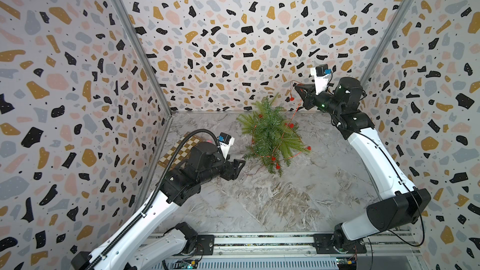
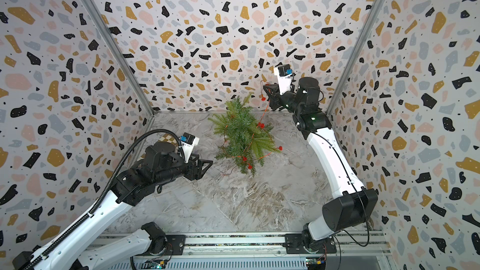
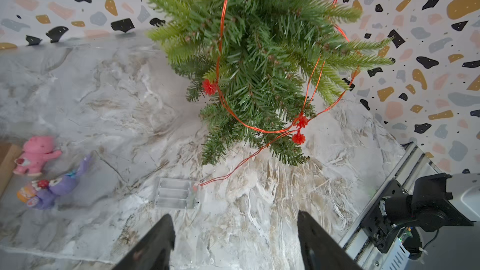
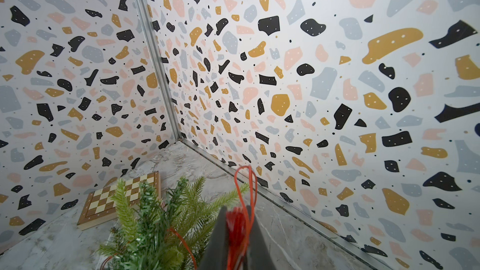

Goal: Remove string lights from the small christmas tree
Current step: Remove the light string from the Christmas tree.

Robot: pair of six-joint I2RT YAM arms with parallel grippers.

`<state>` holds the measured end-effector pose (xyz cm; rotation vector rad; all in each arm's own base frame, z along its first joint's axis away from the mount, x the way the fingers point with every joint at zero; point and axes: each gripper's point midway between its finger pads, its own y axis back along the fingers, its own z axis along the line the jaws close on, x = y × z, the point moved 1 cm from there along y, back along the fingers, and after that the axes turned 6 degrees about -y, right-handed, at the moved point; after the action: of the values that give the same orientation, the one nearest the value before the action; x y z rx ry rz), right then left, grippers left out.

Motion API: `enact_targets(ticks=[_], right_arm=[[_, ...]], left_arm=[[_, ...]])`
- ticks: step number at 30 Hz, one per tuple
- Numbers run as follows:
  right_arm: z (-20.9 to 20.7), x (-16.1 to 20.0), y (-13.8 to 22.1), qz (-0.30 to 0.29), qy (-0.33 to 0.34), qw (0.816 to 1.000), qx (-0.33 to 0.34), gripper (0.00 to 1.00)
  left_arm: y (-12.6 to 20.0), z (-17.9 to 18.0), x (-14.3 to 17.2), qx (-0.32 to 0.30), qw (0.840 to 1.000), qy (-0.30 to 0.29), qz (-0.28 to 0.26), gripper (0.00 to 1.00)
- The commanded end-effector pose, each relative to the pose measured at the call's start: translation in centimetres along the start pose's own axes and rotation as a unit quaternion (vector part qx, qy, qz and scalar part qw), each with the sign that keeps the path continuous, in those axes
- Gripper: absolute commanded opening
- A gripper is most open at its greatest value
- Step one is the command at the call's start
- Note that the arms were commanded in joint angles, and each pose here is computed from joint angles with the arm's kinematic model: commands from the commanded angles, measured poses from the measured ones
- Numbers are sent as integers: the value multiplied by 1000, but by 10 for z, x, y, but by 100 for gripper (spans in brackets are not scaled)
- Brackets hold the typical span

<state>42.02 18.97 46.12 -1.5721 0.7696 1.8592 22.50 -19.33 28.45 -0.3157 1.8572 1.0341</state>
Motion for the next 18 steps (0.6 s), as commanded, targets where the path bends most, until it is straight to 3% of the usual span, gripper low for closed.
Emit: enact_targets(ticks=[1,18], right_arm=[[5,-14,18,-10,-13,1000,20,0],[9,-14,57,-1,-26,997,76,0]], left_arm=[[5,-10,-24,27,998,2,-54,74],[4,-10,-38,25,997,-12,-71,89]])
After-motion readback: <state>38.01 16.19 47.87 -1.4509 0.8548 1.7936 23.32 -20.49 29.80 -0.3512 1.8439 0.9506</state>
